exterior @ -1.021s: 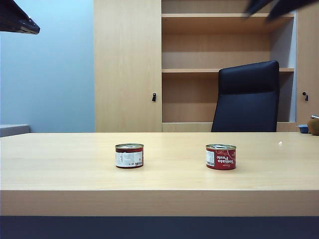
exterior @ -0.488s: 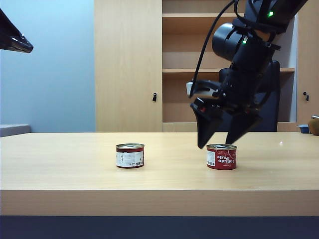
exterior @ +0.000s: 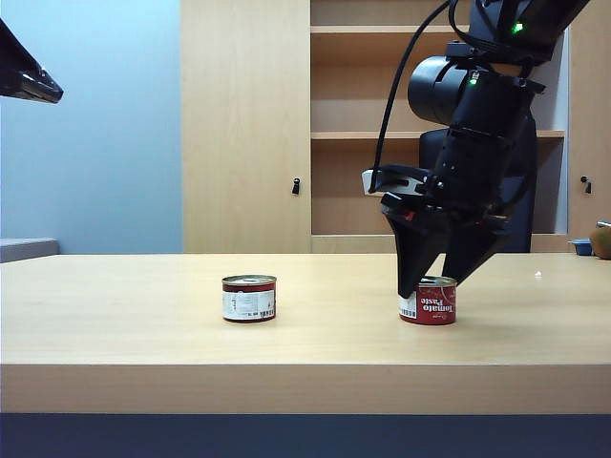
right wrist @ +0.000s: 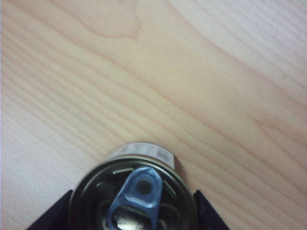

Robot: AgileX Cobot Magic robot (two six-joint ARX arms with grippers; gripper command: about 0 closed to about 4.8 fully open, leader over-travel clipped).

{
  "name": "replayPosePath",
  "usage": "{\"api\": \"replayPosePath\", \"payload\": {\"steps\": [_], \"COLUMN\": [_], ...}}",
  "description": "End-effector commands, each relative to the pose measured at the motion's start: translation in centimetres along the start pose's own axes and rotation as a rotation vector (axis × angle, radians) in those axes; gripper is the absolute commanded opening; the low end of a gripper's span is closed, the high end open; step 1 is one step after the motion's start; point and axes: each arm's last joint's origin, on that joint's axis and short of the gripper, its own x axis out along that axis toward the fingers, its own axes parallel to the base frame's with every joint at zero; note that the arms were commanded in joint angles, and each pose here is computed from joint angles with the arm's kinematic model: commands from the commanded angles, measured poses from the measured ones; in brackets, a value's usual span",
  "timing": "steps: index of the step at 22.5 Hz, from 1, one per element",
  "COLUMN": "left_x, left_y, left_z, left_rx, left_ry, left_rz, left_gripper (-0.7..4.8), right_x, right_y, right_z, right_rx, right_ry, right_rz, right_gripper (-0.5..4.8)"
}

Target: Stack a can of tomatoes on the right onto the can of tomatoes on the left.

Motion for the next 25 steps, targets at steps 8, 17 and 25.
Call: {"api": "replayPosePath", "payload": {"steps": [8,17,25], "left_x": [-0.1,-0.1,-0.1], "left_y": [-0.1,0.0,0.2], "left_z": [0.2,0.4,0.4], "left_rx": [0.011,0.021,0.019], "left_ry": [-0.013,-0.028,-0.031], "left_rz": [-0.006,0.029,0.110], "left_gripper": [-0.05,-0.05,-0.05], "right_x": [-2.5,-3.4,-0.3], "right_y": [1.3,9.3,11.7], "right_z": [2.8,7.6,9.0], "right_rx": [-0.026,-0.204,-0.242], "right_ry": [-0.094,-0.327,-0.302], "right_rz": [0.073,0.146,0.112], "right_gripper": [2.28,2.28,2.31]}}
